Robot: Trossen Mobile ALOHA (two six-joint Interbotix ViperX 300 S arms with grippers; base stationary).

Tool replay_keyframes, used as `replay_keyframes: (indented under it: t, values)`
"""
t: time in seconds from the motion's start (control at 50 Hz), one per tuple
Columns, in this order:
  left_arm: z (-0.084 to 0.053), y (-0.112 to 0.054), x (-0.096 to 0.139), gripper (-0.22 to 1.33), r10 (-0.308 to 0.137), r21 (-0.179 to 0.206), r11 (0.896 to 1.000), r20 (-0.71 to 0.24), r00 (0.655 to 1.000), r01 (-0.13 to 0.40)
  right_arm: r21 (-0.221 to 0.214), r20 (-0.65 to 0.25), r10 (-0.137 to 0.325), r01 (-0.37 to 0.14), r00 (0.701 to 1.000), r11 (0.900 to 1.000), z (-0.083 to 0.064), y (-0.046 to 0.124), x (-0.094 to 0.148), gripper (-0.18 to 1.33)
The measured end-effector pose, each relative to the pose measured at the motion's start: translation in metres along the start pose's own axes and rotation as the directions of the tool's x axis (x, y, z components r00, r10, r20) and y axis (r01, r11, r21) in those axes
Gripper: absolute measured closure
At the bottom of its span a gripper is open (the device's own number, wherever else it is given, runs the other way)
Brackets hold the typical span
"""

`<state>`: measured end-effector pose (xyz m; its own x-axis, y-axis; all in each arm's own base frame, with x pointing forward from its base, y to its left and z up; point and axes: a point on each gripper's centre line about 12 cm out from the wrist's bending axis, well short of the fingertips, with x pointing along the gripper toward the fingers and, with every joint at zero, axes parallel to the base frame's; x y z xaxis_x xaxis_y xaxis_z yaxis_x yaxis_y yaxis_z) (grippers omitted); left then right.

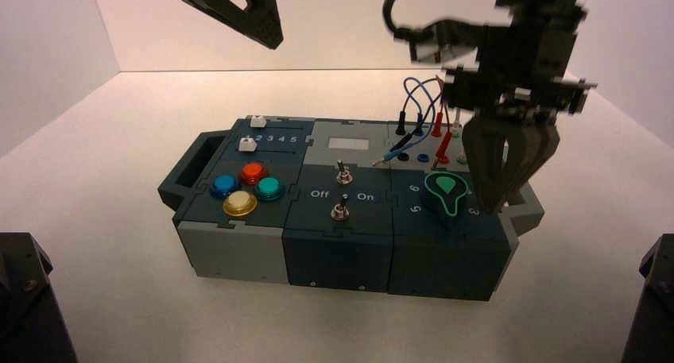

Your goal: Turn the knob to position 4.

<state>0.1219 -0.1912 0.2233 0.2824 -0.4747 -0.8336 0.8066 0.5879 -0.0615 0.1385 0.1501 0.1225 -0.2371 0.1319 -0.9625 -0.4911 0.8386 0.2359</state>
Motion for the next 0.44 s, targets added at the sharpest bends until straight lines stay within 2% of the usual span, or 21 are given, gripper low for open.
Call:
replay_keyframes:
  t: [0.12, 0.28, 0.44]
  values:
    - [0.002, 0.001, -0.006, 1.28, 0.005, 0.005, 1.0, 0.023, 1.0, -0.005, -0.007, 0.08, 0.01, -0.01, 0.997, 0.9999, -0.005, 0.004, -0.017, 1.29]
    - [0.002, 0.008, -0.007, 1.28, 0.024, -0.019, 1.0, 0.028, 0.999, -0.024, -0.019, 0.132, 0.019, -0.017, 0.991, 0.9997, -0.012, 0.006, -0.028, 1.29]
    - [0.002, 0.018, -0.005, 1.28, 0.058, -0.028, 0.998, 0.02, 0.998, -0.058, -0.03, 0.166, 0.026, -0.022, 0.986, 0.9993, -0.015, 0.008, -0.034, 1.29]
